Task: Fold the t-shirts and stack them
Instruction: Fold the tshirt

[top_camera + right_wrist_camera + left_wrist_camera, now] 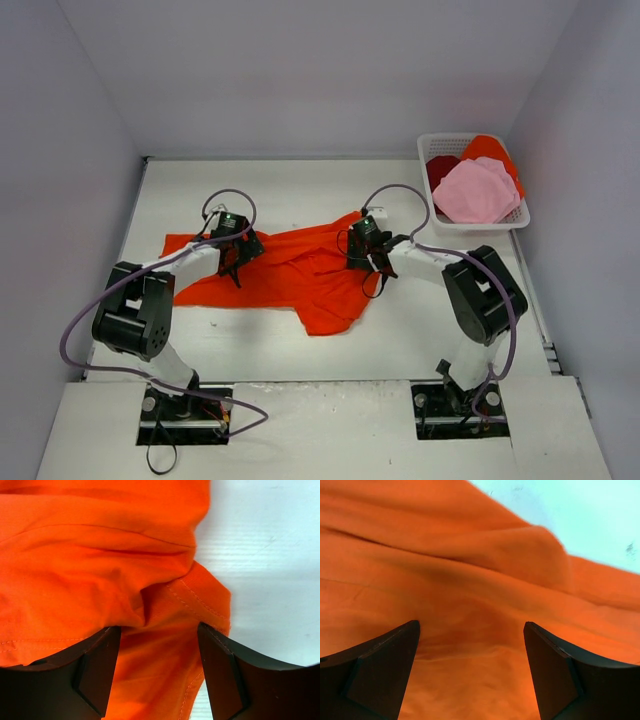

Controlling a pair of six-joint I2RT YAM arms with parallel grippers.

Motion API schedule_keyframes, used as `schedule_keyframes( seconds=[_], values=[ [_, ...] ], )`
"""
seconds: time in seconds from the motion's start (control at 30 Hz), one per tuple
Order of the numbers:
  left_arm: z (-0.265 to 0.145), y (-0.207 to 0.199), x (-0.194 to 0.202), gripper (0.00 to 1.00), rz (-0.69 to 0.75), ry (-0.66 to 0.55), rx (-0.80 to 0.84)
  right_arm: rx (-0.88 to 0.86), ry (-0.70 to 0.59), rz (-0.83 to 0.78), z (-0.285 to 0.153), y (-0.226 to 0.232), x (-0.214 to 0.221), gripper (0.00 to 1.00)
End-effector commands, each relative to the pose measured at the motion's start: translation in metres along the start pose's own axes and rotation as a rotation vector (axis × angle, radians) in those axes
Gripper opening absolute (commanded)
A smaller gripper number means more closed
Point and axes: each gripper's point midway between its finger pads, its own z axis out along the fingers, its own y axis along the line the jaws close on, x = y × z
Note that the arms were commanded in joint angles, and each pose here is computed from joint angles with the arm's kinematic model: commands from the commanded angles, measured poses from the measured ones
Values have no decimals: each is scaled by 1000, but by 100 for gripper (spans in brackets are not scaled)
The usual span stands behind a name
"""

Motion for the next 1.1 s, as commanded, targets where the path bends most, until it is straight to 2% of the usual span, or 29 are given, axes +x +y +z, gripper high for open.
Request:
schedule_keyframes(
  seconds=[0.0, 0.23, 0.67, 1.07],
  values=[
    [-3, -5, -15, 80, -15, -50, 25, -18, -73, 11, -1, 1, -35, 59],
    [7, 6, -12, 80, -15, -37, -11, 12, -68, 5, 1, -16, -33, 59],
    [14, 34, -35, 80, -50, -43, -39, 62, -66, 7, 3, -54, -40, 59],
    [11, 38, -32, 80, -58, -37, -31, -3, -90, 33, 6, -36, -65, 59]
  ],
)
